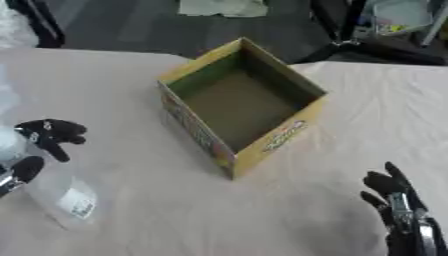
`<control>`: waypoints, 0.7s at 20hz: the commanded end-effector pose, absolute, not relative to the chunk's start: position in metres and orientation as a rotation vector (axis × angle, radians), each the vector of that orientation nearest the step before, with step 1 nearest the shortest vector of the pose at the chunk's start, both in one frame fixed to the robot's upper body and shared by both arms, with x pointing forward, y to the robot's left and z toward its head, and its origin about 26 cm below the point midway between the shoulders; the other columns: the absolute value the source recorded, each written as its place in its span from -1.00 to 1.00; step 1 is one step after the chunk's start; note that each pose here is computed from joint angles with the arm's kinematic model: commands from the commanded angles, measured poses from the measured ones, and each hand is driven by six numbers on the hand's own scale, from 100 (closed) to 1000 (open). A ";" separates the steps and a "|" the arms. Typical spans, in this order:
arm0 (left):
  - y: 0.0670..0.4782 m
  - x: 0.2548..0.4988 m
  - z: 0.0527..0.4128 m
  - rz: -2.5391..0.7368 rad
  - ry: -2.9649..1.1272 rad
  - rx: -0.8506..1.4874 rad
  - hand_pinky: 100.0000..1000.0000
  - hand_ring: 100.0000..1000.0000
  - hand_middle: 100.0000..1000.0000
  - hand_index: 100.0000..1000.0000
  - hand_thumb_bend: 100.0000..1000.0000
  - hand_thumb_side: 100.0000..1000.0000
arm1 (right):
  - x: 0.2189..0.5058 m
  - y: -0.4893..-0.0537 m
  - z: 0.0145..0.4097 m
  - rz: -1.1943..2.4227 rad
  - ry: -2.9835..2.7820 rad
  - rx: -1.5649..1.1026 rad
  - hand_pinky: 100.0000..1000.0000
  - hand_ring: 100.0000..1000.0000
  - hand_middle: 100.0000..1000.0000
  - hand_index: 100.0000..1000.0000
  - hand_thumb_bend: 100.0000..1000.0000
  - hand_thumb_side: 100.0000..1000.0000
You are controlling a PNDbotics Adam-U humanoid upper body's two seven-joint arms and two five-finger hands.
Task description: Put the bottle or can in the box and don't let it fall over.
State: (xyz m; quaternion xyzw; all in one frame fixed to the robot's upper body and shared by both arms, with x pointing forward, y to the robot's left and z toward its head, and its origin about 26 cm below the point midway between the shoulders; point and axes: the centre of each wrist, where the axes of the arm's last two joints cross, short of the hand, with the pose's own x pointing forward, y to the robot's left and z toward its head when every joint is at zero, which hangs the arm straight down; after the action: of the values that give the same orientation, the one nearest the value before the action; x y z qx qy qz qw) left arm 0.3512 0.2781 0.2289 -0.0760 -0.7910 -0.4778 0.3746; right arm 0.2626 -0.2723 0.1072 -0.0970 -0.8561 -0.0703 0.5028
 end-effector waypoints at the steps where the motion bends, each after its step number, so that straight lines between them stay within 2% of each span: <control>1: 0.278 0.351 0.235 -1.220 -2.035 -0.208 1.00 0.56 0.59 0.12 -1.00 0.05 | 0.262 -0.274 0.112 -0.177 -2.085 -0.233 0.60 0.68 0.99 0.43 -1.00 0.65; 5: 0.277 0.352 0.233 -1.197 -2.035 -0.232 0.96 0.45 0.47 0.00 -1.00 0.04 | 0.262 -0.274 0.112 -0.179 -2.085 -0.231 0.60 0.68 0.99 0.43 -1.00 0.65; 14: 0.276 0.357 0.227 -1.137 -2.022 -0.282 0.65 0.17 0.22 -0.07 -1.00 0.04 | 0.262 -0.273 0.111 -0.183 -2.088 -0.229 0.60 0.68 0.98 0.43 -1.00 0.64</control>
State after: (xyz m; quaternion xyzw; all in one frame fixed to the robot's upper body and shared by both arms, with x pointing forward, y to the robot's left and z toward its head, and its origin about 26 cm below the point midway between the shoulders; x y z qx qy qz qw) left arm 0.3575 0.2746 0.2193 -0.1144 -0.7941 -0.4454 0.3974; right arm 0.2631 -0.2718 0.1078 -0.0951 -0.8571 -0.0724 0.5011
